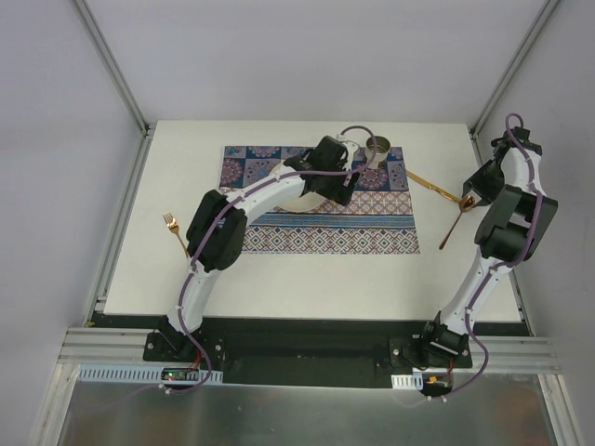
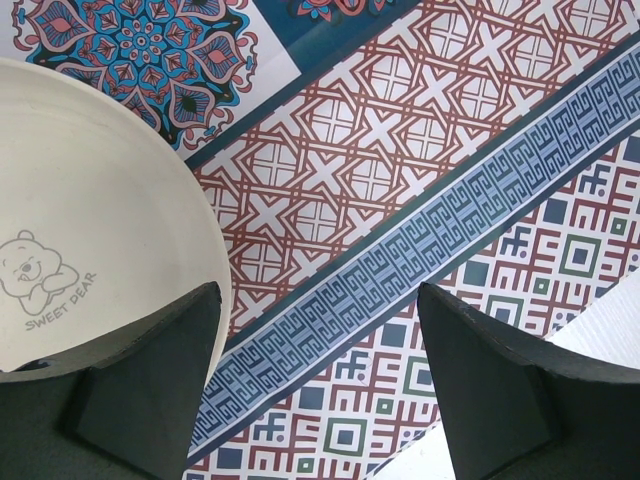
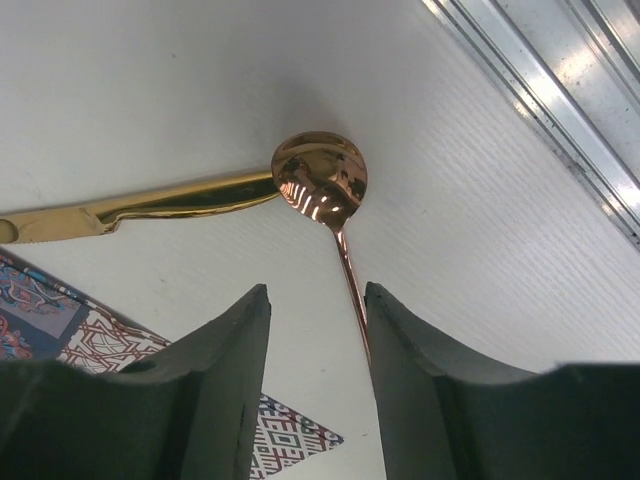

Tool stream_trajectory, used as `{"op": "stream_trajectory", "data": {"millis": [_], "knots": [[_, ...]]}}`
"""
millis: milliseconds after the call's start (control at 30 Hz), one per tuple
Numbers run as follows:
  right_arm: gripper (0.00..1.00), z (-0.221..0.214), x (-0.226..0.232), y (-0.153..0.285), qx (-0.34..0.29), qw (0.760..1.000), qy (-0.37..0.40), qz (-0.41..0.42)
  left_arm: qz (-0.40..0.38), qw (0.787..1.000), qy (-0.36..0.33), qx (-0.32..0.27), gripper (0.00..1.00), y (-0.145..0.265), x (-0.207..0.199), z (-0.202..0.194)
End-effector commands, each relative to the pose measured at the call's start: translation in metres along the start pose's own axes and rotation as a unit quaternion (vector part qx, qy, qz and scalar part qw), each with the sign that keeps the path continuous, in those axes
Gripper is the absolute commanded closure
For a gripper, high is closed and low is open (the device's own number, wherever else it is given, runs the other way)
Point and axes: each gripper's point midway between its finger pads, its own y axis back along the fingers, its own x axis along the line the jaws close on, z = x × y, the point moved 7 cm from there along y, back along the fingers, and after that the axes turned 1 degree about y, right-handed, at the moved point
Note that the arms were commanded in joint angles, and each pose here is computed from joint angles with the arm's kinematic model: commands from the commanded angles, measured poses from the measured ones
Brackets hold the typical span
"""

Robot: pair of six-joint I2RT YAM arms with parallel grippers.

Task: Set the dinner table for one person
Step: Pick up the spoon from the corner of the board.

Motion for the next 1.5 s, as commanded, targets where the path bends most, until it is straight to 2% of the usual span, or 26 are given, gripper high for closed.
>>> {"op": "stream_trajectory", "data": {"millis": [0, 200, 400, 633, 1467], "knots": [[0.53, 0.016, -0.005, 0.009, -0.033, 0.999, -0.006, 0.011, -0.02, 0.998, 0.017, -0.056, 0.21, 0.045, -0.001, 0.037], [0.47, 0.032, -0.021, -0.006, -0.036, 0.999, -0.015, 0.01, -0.021, 0.996, 0.038, -0.074, 0.21, 0.059, 0.014, 0.049], [0.46, 0.046, -0.031, -0.025, -0.019, 0.998, -0.027, 0.045, -0.021, 0.996, 0.049, -0.072, 0.21, 0.057, 0.02, 0.05], [0.46, 0.043, -0.034, -0.044, -0.01, 0.999, -0.029, 0.044, -0.035, 0.995, 0.059, -0.073, 0.21, 0.051, 0.022, 0.055], [0.46, 0.023, -0.031, -0.061, -0.006, 0.998, -0.041, 0.046, -0.049, 0.993, 0.07, -0.086, 0.21, 0.06, 0.035, 0.066]]}}
